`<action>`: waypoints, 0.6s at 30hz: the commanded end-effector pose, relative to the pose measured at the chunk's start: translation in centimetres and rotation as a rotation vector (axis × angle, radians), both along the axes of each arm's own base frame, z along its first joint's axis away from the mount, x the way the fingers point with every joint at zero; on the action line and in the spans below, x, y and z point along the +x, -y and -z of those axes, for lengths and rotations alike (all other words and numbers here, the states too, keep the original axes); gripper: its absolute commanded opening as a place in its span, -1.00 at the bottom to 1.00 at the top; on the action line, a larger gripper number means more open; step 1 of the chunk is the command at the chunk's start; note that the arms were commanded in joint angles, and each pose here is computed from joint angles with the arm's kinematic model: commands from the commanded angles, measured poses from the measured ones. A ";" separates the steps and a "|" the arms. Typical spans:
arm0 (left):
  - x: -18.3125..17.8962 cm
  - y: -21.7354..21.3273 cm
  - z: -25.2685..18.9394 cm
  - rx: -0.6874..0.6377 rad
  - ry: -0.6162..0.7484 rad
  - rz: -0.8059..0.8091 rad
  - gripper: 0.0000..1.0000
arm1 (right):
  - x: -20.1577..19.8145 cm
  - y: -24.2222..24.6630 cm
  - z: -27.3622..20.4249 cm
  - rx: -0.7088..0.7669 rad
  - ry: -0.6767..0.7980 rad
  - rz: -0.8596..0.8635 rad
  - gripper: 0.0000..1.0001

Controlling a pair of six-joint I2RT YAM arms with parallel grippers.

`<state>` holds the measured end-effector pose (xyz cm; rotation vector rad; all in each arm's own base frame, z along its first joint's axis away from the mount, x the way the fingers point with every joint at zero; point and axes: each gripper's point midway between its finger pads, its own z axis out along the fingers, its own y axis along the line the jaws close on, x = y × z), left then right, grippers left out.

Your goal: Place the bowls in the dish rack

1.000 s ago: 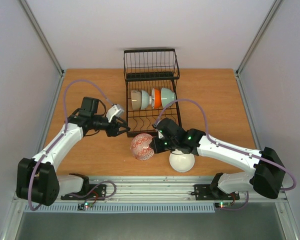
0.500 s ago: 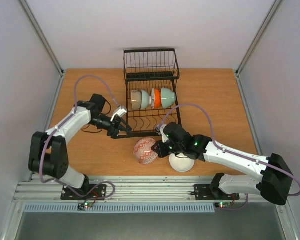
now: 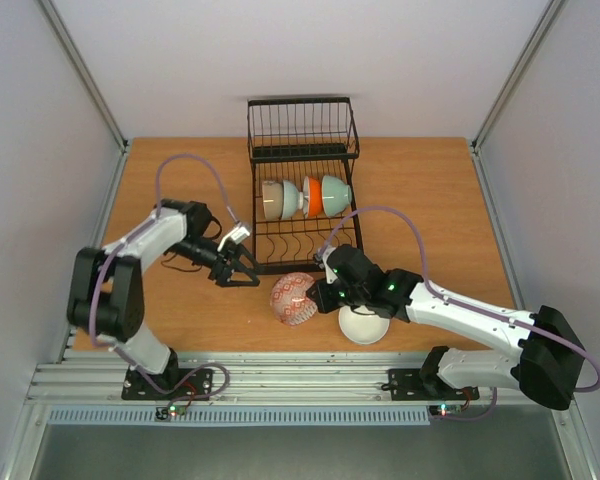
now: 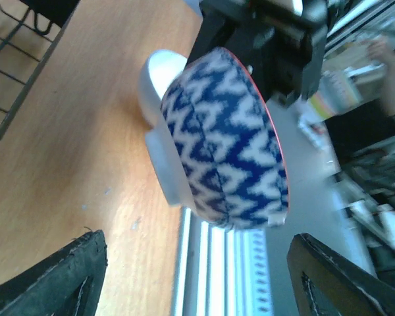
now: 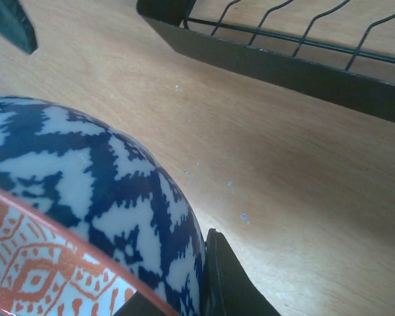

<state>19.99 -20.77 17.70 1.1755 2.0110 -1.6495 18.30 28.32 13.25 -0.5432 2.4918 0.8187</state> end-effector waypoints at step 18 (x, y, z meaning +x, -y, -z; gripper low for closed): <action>0.1 -0.1 -1.7 0.017 0.066 -0.054 0.66 | 1.9 -2.9 -5.2 0.263 0.153 -0.144 -0.98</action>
